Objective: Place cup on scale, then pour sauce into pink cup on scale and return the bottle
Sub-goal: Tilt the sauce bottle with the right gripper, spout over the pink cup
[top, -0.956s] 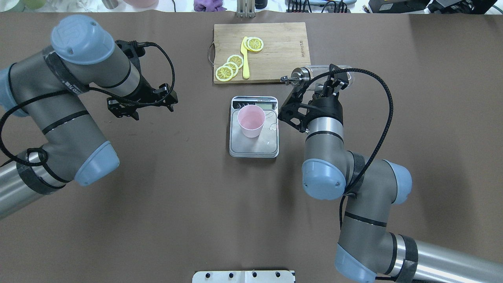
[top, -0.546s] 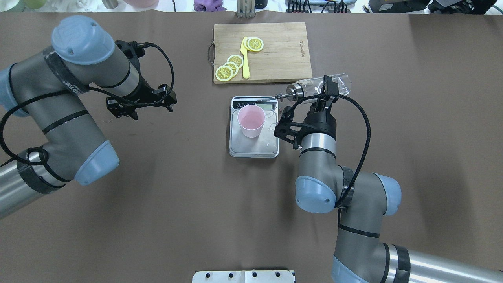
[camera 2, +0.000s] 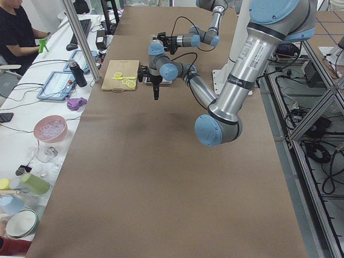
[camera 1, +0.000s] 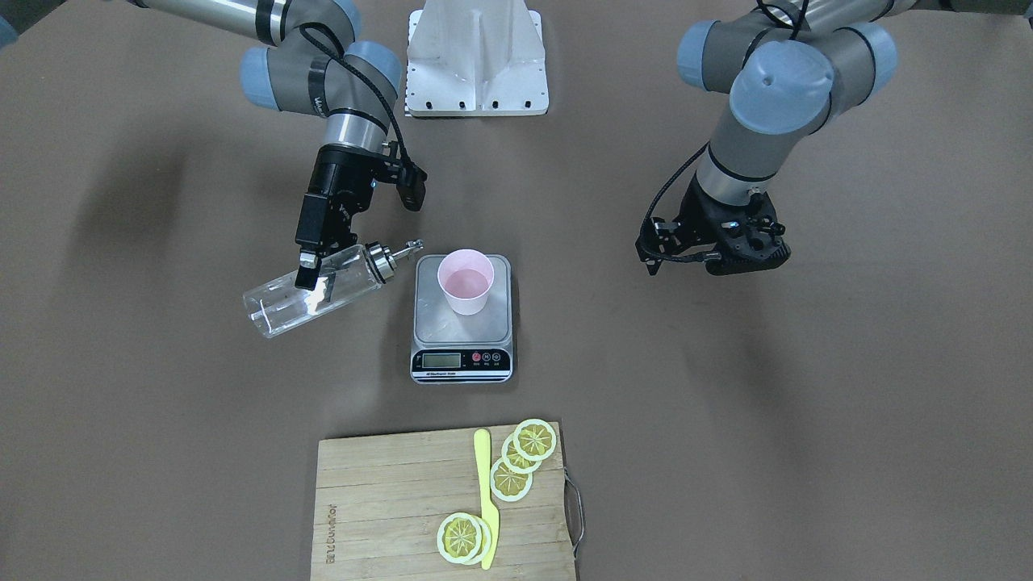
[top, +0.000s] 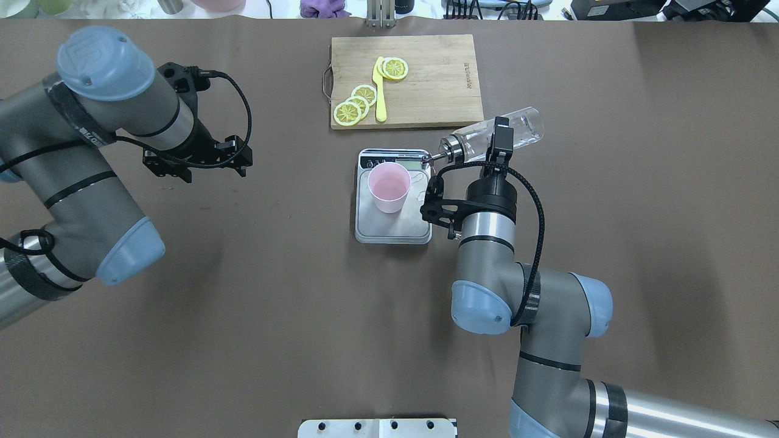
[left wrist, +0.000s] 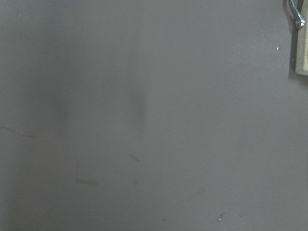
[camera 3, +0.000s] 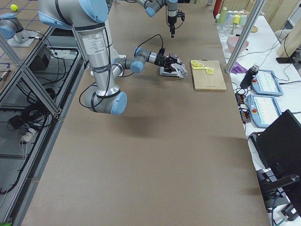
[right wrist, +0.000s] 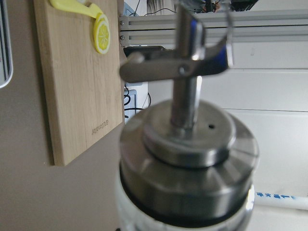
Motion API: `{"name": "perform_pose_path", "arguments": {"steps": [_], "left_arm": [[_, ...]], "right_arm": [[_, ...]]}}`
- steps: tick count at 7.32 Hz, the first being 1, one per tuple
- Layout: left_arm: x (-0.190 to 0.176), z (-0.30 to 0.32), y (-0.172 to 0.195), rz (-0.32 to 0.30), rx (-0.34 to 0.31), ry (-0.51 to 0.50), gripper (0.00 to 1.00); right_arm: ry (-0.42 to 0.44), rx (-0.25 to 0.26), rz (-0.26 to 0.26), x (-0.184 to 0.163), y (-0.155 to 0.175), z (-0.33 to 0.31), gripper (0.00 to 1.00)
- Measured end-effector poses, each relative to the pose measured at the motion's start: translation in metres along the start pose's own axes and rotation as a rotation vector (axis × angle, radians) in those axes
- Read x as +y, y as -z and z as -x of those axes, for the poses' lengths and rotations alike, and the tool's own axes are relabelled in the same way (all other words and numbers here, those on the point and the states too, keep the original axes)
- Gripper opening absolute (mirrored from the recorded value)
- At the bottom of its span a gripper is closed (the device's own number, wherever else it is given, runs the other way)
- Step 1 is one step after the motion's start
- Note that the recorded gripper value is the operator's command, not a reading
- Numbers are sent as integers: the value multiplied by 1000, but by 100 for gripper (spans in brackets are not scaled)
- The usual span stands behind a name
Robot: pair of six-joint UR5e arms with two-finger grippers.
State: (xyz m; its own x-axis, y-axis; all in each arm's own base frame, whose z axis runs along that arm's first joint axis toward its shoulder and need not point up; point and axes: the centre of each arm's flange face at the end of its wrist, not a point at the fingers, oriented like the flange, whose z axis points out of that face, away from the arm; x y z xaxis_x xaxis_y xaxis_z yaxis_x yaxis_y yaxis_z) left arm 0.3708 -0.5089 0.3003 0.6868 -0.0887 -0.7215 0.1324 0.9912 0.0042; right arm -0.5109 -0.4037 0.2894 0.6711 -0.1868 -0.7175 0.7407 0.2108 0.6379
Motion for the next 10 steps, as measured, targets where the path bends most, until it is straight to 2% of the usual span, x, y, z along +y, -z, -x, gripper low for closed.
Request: {"name": "perform_pose_path", "arguments": {"steps": [4,7,10], "left_arm": [[1,24,-8,7,-26,-37,98],[0,25,-10,9,-30,-36,98],[0,26,-11,11,-32,-34,98]], "right_arm": [[93,23,-1,-21,0,-3,0],[207,79,18,-24,-6,5,0],[245,94,23,-25,-6,4,0]]}}
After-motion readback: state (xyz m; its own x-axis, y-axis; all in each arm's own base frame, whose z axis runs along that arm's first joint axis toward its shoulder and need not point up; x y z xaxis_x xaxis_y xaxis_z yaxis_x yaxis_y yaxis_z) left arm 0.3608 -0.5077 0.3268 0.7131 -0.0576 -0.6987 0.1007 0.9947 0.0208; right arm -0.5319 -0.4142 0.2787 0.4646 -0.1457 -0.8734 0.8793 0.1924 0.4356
